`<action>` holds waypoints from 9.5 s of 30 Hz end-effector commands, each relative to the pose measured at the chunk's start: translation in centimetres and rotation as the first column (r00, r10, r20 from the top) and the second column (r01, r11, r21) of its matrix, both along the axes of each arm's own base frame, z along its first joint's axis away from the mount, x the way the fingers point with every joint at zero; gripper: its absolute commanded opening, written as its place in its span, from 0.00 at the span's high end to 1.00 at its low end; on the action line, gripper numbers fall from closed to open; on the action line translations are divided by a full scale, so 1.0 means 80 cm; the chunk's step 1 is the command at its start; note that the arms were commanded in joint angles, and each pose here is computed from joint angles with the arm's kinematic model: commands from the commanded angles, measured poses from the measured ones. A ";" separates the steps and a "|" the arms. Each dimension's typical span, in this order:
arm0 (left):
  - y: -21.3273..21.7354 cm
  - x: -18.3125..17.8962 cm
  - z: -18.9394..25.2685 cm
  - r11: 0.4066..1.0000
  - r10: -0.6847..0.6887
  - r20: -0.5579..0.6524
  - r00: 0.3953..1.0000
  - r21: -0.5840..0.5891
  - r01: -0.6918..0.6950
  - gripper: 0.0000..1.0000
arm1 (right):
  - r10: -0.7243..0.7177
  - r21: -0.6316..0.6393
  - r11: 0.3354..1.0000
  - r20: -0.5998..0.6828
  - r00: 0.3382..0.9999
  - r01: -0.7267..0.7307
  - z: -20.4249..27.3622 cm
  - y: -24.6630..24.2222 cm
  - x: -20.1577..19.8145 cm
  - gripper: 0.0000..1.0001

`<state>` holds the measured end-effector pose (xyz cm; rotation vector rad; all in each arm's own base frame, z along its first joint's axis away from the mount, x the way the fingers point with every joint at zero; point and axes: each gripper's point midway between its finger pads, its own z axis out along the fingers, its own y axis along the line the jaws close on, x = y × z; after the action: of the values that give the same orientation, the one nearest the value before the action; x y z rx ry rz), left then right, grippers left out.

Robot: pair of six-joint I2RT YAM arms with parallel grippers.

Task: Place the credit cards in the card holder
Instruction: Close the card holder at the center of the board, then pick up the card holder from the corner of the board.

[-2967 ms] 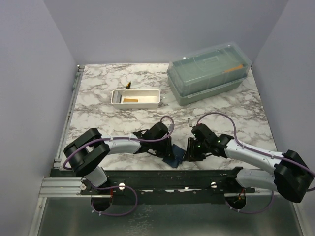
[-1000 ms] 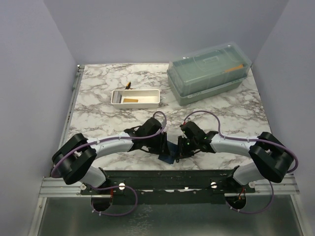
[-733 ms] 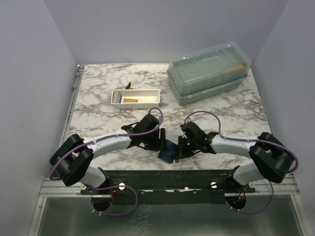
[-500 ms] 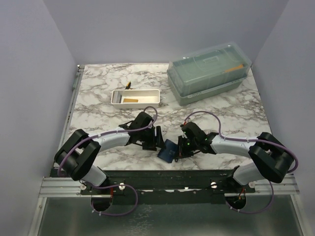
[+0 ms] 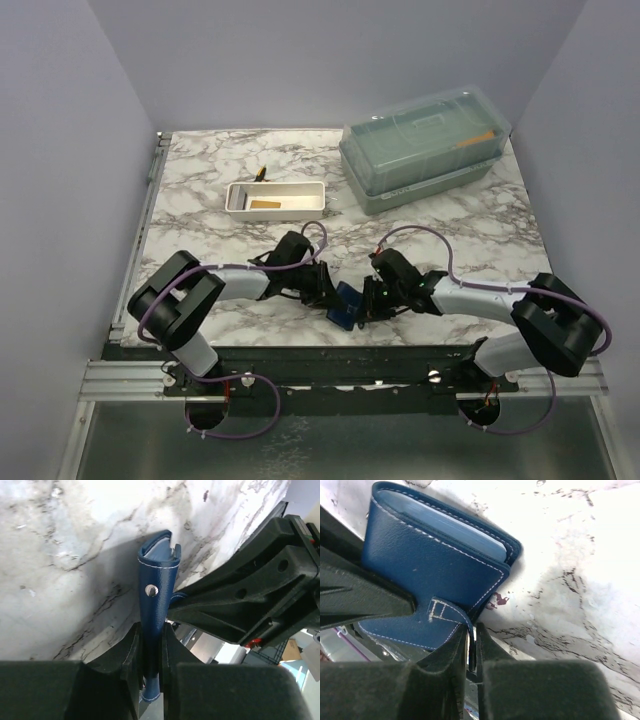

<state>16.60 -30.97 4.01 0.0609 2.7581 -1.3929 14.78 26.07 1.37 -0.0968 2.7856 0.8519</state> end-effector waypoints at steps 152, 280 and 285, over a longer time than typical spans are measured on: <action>0.051 -0.004 -0.003 0.849 -0.274 0.137 0.952 0.500 0.172 1.00 | 0.050 0.218 0.976 -0.110 0.993 -0.025 -0.005 0.088 0.035 0.95; 0.039 -0.056 0.008 0.827 0.057 0.636 0.770 0.402 -0.394 0.41 | -0.205 0.129 0.972 0.050 0.977 0.197 0.065 -0.045 0.048 0.55; 0.043 -0.011 0.114 0.897 0.180 0.634 0.752 0.209 -0.390 0.31 | -0.159 0.159 0.975 0.018 0.987 0.154 0.061 -0.024 0.022 0.34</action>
<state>14.97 -29.16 8.73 -0.0725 2.2534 -0.5788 18.57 22.44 6.29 0.2038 2.6243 0.9331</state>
